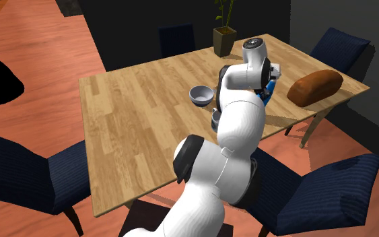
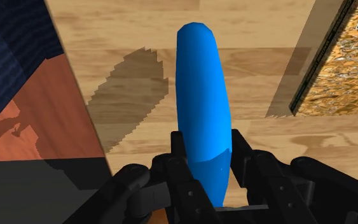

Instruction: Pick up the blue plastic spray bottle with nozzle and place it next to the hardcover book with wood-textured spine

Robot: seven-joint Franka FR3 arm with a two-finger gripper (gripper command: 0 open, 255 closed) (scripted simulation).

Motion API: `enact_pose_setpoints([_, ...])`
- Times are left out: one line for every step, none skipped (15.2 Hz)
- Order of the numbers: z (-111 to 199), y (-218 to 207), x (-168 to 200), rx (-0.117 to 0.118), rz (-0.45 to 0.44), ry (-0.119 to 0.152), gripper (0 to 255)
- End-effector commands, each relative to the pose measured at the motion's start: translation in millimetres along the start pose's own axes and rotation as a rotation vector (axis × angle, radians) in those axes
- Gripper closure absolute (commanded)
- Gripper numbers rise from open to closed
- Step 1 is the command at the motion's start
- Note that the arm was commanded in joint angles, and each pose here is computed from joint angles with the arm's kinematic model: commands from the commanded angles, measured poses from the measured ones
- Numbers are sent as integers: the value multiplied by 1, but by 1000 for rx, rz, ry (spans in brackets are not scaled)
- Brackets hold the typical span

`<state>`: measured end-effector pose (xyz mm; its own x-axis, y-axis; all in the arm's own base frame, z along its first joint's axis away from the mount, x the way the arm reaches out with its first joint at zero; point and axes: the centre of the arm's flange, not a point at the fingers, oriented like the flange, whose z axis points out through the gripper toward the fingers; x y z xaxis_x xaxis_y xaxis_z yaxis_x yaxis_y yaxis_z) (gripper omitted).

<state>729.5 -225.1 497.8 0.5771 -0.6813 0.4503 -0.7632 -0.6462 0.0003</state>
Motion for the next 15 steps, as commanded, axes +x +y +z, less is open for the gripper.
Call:
enact_pose_setpoints([9,1,-6,1,0,0,255])
enact_pose_setpoints([14,1,-8,1,0,0,255])
enact_pose_setpoints([19,1,-11,1,0,0,255])
enact_pose_setpoints([19,1,-11,1,0,0,255])
enact_pose_setpoints([19,1,-11,1,0,0,255])
enact_pose_setpoints([19,1,-11,1,0,0,255])
enact_pose_setpoints([19,1,-11,1,0,0,255])
enact_pose_setpoints([19,1,-11,1,0,0,255])
enact_pose_setpoints([19,1,-11,1,0,0,255])
enact_pose_setpoints([19,1,-11,1,0,0,255])
enact_pose_setpoints([19,1,-11,1,0,0,0])
enact_pose_setpoints([19,1,-11,1,0,0,0])
enact_pose_setpoints([19,1,-11,1,0,0,0])
enact_pose_setpoints([19,1,-11,1,0,0,0])
enact_pose_setpoints([19,1,-11,1,0,0,0])
